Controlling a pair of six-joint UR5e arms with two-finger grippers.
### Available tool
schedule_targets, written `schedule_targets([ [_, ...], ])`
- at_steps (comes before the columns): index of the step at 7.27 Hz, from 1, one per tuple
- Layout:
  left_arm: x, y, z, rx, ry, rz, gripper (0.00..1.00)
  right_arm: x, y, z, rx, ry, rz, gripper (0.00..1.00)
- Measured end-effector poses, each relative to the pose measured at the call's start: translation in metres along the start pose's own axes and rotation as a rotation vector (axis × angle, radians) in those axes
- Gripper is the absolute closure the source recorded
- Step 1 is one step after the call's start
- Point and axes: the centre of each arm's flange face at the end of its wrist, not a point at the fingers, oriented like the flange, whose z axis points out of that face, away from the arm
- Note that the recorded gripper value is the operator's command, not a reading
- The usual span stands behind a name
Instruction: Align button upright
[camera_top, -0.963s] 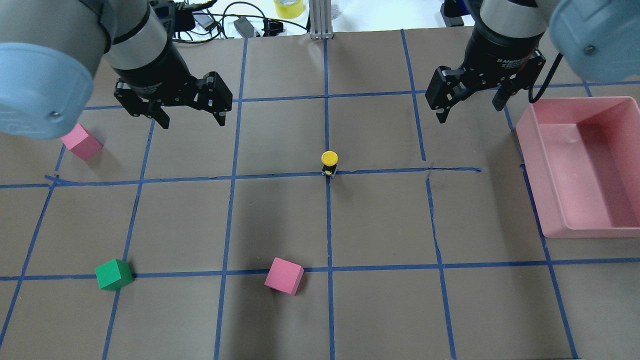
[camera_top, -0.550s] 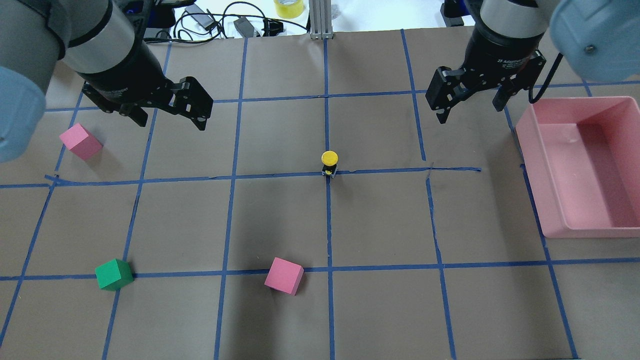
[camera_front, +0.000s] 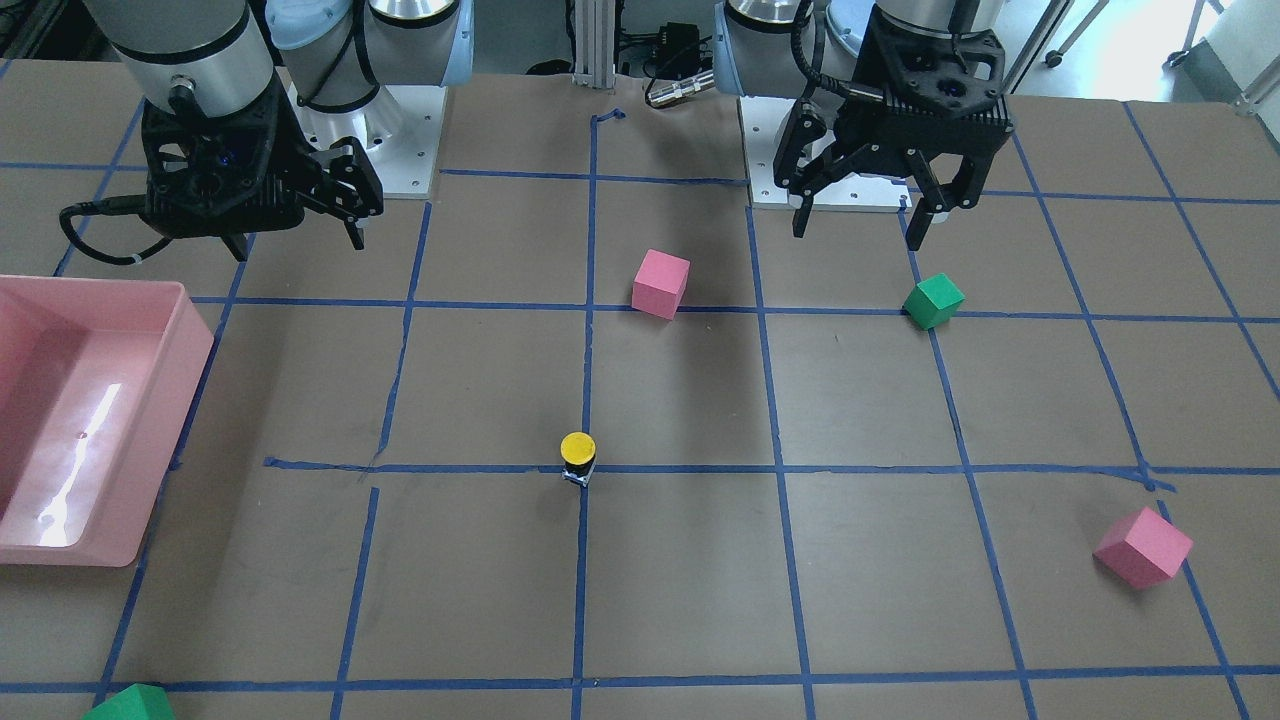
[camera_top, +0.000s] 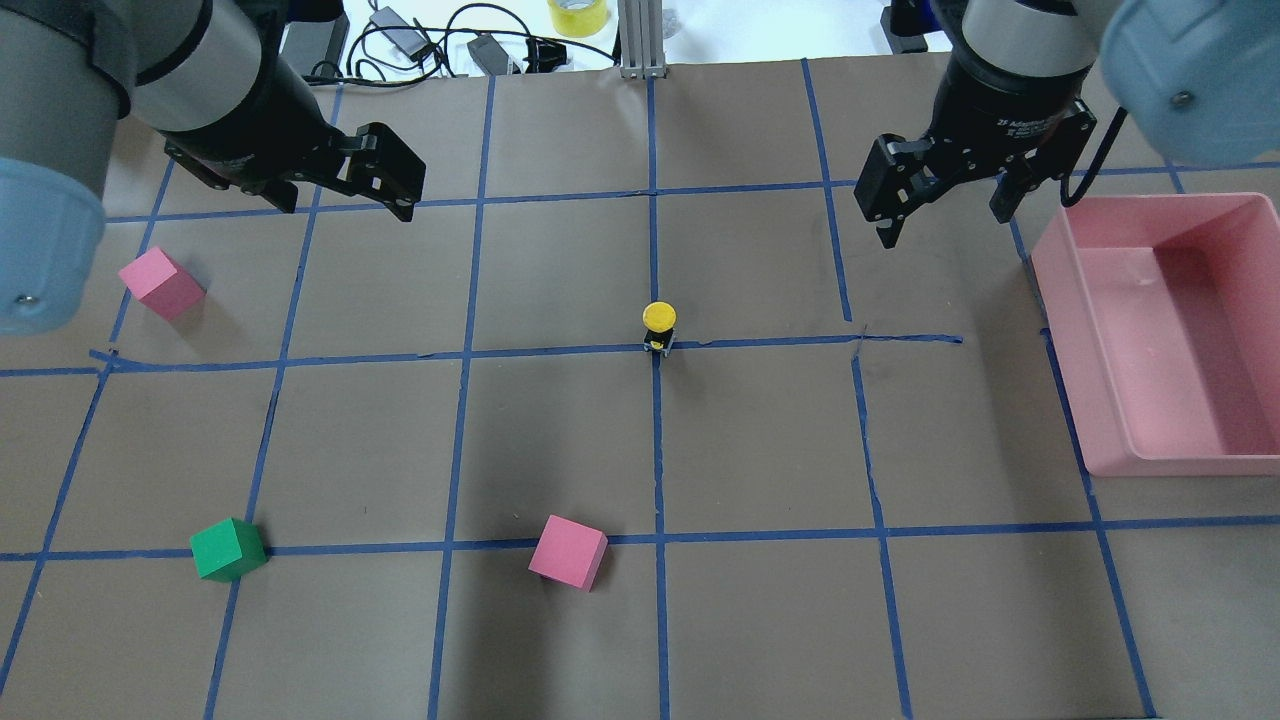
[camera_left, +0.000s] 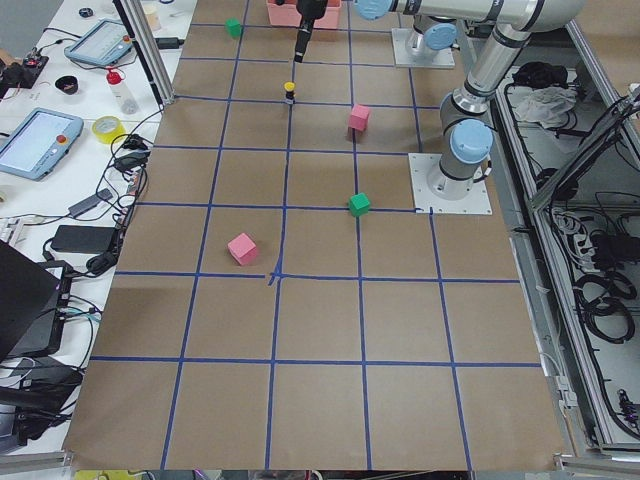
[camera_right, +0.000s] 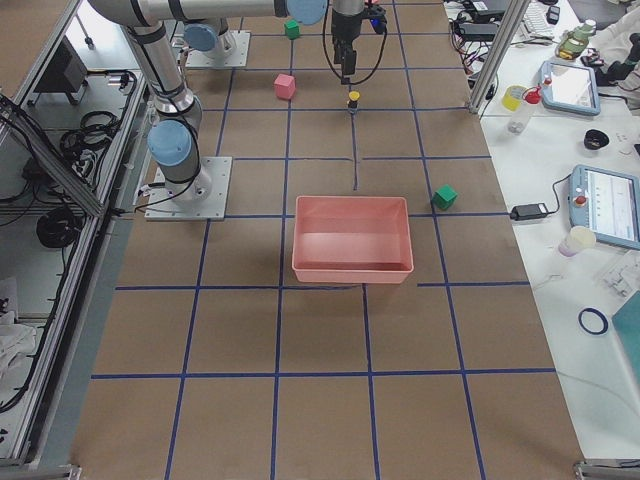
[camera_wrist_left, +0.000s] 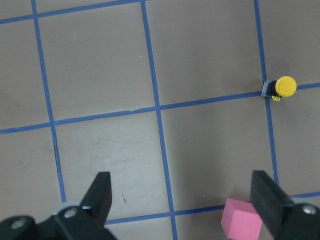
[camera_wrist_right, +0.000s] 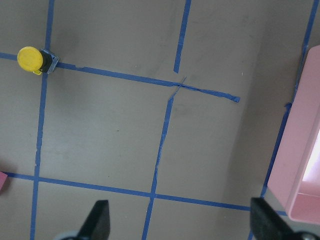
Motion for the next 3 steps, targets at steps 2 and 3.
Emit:
schedule_targets([
  [2, 0.0000, 0.0006, -0.0008, 0.005, 0.001, 0.000, 0.00, -0.0002, 0.0002, 0.0000, -0.001, 0.002, -0.006, 0.00],
  [3, 0.0000, 0.0010, -0.0004, 0.004, 0.001, -0.001, 0.00, -0.0003, 0.0003, 0.0000, -0.001, 0.003, -0.007, 0.00],
])
